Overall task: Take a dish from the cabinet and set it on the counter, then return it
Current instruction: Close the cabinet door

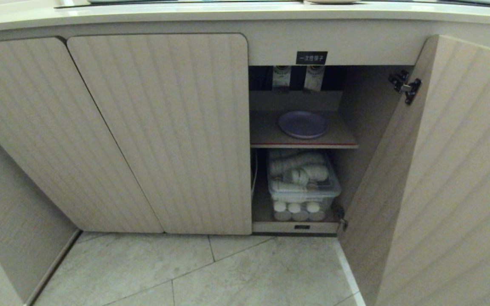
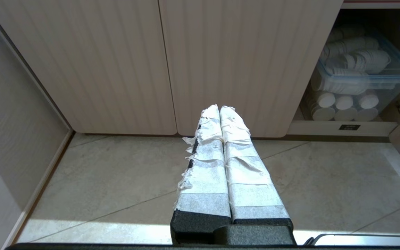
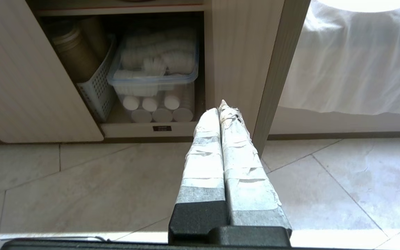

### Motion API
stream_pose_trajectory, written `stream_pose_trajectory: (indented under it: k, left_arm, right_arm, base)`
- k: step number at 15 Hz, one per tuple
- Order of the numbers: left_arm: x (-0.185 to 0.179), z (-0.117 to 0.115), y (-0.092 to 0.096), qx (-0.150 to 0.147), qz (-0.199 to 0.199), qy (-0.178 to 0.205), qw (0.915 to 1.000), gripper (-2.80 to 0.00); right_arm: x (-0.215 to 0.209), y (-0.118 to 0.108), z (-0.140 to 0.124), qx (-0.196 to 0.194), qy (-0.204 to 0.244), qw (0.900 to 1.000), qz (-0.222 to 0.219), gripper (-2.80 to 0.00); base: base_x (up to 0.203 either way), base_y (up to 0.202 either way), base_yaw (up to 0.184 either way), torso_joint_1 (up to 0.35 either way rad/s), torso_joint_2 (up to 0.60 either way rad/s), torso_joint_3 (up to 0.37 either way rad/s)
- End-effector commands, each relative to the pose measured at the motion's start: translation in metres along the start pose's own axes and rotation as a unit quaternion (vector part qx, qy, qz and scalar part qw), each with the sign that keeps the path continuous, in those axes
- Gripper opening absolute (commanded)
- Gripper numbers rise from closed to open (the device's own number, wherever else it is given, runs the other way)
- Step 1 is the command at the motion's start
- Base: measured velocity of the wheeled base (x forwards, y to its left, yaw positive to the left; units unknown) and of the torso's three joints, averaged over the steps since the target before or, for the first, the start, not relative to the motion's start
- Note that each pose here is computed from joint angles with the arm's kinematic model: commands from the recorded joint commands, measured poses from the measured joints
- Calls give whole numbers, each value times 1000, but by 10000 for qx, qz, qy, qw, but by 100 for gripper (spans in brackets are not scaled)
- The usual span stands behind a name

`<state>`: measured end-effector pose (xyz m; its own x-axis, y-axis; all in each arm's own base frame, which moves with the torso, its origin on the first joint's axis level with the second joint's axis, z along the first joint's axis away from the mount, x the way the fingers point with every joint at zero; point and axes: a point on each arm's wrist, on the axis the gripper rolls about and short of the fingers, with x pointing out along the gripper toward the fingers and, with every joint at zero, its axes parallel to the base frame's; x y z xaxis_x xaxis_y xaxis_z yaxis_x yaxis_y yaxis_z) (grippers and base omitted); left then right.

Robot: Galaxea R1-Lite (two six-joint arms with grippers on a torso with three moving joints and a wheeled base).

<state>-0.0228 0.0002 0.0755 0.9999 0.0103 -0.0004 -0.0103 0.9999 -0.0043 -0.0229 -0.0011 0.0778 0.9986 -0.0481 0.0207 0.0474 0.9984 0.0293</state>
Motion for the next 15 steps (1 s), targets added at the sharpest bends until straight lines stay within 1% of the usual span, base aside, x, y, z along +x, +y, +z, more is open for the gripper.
stream_pose_trajectory:
  k: [1, 3, 5, 7, 8, 9, 11, 13, 15]
  left_arm:
    - [0, 0, 0, -2, -5, -2, 10000, -280]
    - [0, 0, 0, -2, -4, -2, 10000, -280]
    - [0, 0, 0, -2, -5, -2, 10000, -280]
    - [0, 0, 0, -2, -5, -2, 10000, -280]
    - [0, 0, 0, -2, 2, -2, 10000, -280]
    - [0, 0, 0, -2, 2, -2, 10000, -280]
    - [0, 0, 0, -2, 0, -2, 10000, -280]
    - [0, 0, 0, -2, 1, -2, 10000, -280]
    - [0, 0, 0, -2, -2, -2, 10000, -280]
  right_arm:
    - [0, 0, 6, -46, -179, 9998, -9, -280]
    - [0, 0, 19, -66, -353, 9993, -104, -280]
    - [0, -3, 28, -83, -449, 9960, -763, -280]
    - [-1, -5, 35, -154, -471, 9879, -1471, -280]
    - [0, -6, 39, -197, -444, 9833, -1754, -280]
    - [2, -7, 44, -226, -386, 9801, -1934, -280]
    - [5, -7, 54, -227, -399, 9765, -2104, -280]
    - [11, -7, 61, -265, -263, 9749, -2193, -280]
    - [21, -6, 68, -300, -146, 9689, -2453, -280]
  base:
    - [0, 0, 0, 0, 0, 0]
    - [0, 0, 0, 0, 0, 0]
    - [0, 0, 0, 0, 0, 0]
    - [0, 0, 0, 0, 0, 0]
    - [0, 0, 0, 0, 0, 0]
    - [0, 0, 0, 0, 0, 0]
    - [0, 0, 0, 0, 0, 0]
    - [0, 0, 0, 0, 0, 0]
    - [0, 0, 0, 0, 0, 0]
